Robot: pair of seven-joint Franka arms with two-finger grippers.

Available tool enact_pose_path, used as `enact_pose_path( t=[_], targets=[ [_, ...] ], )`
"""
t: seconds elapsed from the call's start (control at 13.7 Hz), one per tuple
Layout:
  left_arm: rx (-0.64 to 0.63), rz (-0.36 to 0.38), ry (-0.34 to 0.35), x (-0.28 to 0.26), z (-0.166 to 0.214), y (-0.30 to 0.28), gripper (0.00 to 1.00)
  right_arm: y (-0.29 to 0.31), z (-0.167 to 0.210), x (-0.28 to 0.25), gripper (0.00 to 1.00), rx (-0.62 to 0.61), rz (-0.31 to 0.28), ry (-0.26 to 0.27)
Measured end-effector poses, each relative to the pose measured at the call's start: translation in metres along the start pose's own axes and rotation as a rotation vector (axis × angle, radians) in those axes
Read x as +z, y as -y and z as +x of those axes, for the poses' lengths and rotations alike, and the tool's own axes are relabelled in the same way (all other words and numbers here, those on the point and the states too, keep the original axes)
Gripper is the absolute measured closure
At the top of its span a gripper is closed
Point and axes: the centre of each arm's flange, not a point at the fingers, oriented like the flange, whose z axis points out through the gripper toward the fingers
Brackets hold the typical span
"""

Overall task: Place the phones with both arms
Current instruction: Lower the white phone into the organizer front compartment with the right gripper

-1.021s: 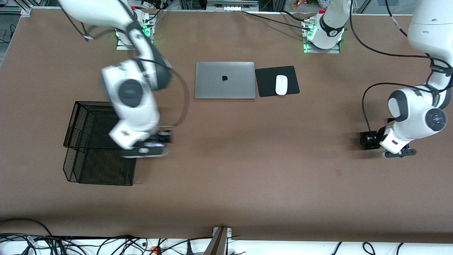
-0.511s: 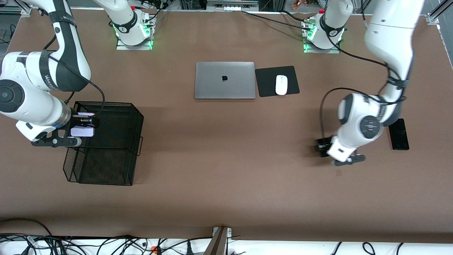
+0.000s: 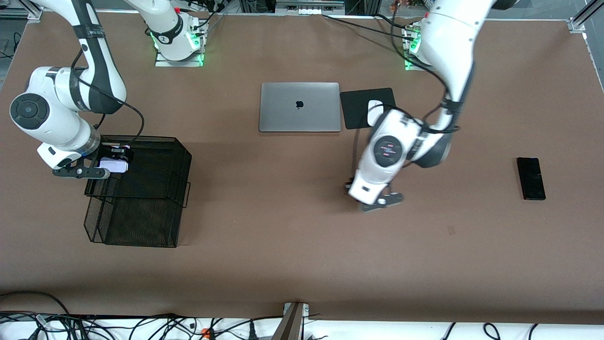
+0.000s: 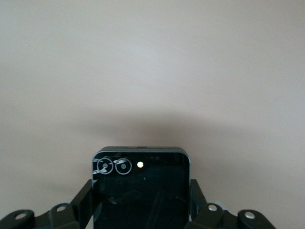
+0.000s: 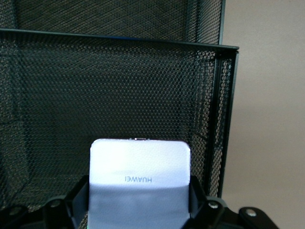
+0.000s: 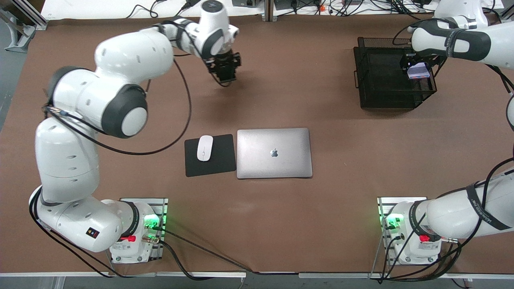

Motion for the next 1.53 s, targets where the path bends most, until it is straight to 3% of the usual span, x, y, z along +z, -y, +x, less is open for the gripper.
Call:
enact_pose_path(
  t=[0.29,0.58,0.95,1.02,1.17,1.39,1.53],
  targets=[
    [0.119,-0.041,-0.026,0.025,-0.052,-0.094,0.19,-0.001,0.004,0.002,0.15,0.002,0.001,-0.039],
    [0.216,-0.082,-0.058,0.052,-0.096,-0.154,0.19,0.0,0.007,0.008,0.15,0.048,0.048,-0.051],
    [0.247,-0.128,-0.1,0.074,-0.118,-0.181,0.19,-0.002,0.01,0.009,0.12,0.055,0.05,-0.077],
    [0.245,-0.13,-0.102,0.073,-0.12,-0.183,0.19,-0.003,0.011,0.008,0.03,0.056,0.05,-0.082],
    [0.228,-0.131,-0.102,0.074,-0.122,-0.185,0.19,-0.004,0.014,0.004,0.0,0.057,0.05,-0.092],
    [0.181,-0.121,-0.123,0.073,-0.125,-0.187,0.0,-0.006,0.024,-0.014,0.0,0.06,0.048,-0.125],
    [0.161,-0.128,-0.132,0.066,-0.123,-0.189,0.0,-0.007,0.033,-0.036,0.0,0.06,0.046,-0.114]
  ],
)
